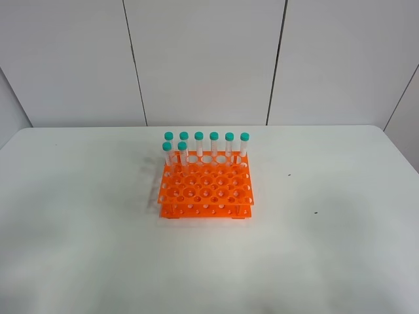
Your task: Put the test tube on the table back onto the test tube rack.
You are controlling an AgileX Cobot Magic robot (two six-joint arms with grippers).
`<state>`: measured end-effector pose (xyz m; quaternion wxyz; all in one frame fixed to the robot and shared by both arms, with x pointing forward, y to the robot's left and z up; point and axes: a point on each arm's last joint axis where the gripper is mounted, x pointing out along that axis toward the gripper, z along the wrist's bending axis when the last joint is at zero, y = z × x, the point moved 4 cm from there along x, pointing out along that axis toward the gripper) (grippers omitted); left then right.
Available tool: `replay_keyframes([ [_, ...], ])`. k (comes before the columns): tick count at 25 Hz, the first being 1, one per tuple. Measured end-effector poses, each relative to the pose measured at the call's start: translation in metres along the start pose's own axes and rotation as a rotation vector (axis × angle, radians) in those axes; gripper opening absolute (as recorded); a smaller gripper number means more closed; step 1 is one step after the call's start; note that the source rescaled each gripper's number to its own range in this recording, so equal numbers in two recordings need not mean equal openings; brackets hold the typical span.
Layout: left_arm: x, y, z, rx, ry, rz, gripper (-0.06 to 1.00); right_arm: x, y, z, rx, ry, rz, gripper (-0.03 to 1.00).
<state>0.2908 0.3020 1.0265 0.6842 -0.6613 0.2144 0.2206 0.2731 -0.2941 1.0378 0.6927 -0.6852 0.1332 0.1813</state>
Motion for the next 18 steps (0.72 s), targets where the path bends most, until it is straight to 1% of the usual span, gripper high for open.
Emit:
replay_keyframes([
  [2, -0.002, 0.001, 0.000, 0.001, -0.002, -0.018, 0.96, 0.000, 0.000, 0.000, 0.000, 0.000, 0.000, 1.00],
  [6, -0.018, 0.006, 0.000, 0.002, -0.007, -0.135, 0.96, 0.000, 0.000, 0.000, 0.000, 0.000, 0.000, 1.00],
  [7, -0.020, 0.007, -0.001, 0.001, -0.007, -0.152, 0.96, 0.000, 0.000, 0.000, 0.000, 0.000, 0.000, 1.00],
  [18, -0.020, 0.007, -0.001, 0.002, -0.007, -0.154, 0.96, 0.000, 0.000, 0.000, 0.000, 0.000, 0.000, 1.00],
])
